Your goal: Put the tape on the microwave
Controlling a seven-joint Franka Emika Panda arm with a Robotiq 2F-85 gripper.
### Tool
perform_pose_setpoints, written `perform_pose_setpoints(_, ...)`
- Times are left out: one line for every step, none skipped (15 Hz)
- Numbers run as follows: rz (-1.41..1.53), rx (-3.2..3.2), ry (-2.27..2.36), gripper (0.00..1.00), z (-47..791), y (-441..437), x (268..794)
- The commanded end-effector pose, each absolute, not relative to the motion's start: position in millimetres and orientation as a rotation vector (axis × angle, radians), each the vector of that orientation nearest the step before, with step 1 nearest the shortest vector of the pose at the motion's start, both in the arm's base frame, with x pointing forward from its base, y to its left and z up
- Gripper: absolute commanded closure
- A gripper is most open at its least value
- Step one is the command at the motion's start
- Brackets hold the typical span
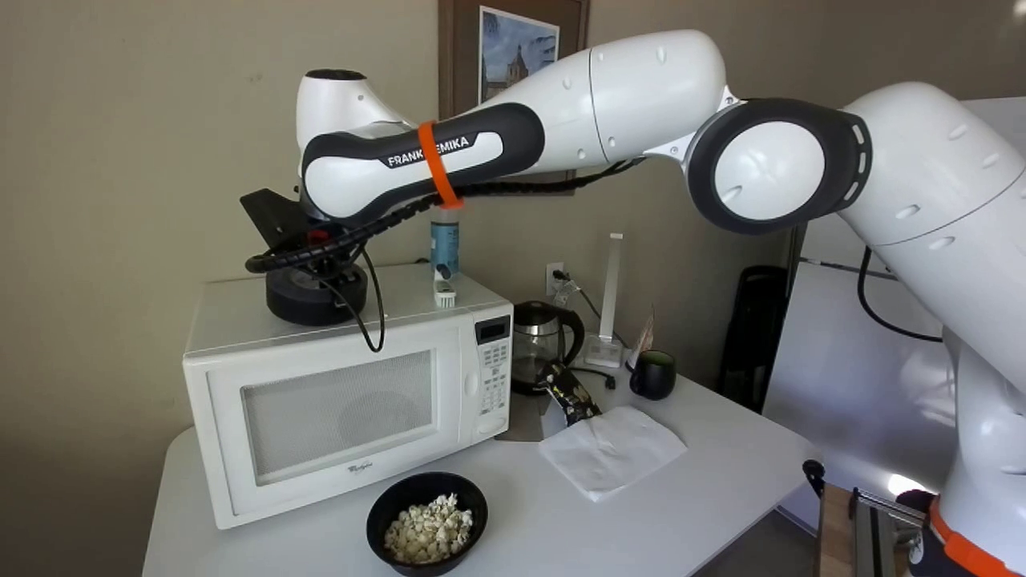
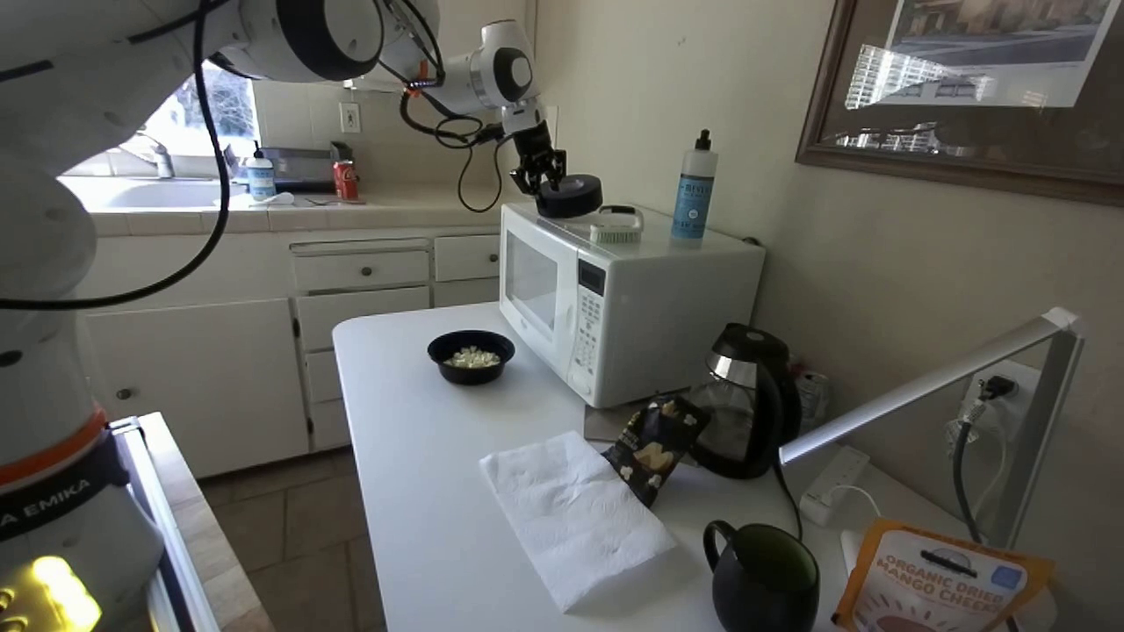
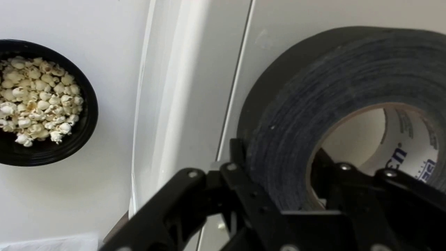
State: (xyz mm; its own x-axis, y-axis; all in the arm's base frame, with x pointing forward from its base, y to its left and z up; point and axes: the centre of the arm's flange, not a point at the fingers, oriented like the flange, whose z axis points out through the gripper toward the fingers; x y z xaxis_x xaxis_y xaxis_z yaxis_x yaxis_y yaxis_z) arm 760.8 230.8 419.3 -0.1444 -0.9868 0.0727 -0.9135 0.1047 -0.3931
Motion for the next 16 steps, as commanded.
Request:
perform_pose_setpoints(-0.529,-1.878,2.148,0.80,426,225,782)
perform_pose_setpoints(-0.525,-1.877,2.152,0.80,424,223,783)
perform_pose_setpoints(-0.524,-1.878,2.150,0.80,423,223,784)
perform_pose_setpoints(-0.517,-1.877,2.152,0.63,423,223,785)
perform_pose_setpoints(-0.520,-1.876,2.151,0.30,423,223,785)
perform_pose_setpoints(-0.522,-1.878,2.146,0.29,423,223,784)
perform_pose_setpoints(-0.526,-1.871,2.133,0.23,427,221,785)
perform_pose_setpoints(-0.525,-1.865,2.121,0.15,431,220,786)
perform_pose_setpoints(-0.512,-1.855,2.110,0.08,437,219,785)
perform_pose_setpoints(-0.517,-1.849,2.104,0.00,442,218,785)
perform_pose_setpoints(-0.496,-1.854,2.105,0.00,449,216,782)
perform_pose_setpoints(-0.435,-1.888,2.103,0.00,461,214,776)
perform_pose_setpoints(-0.379,-1.928,2.095,0.00,470,212,770)
perform_pose_setpoints(-0.332,-1.991,2.106,0.00,480,210,762)
perform_pose_setpoints(-0.292,-2.058,2.114,0.00,491,206,752)
perform_pose_setpoints(-0.239,-2.121,2.060,0.00,506,200,740)
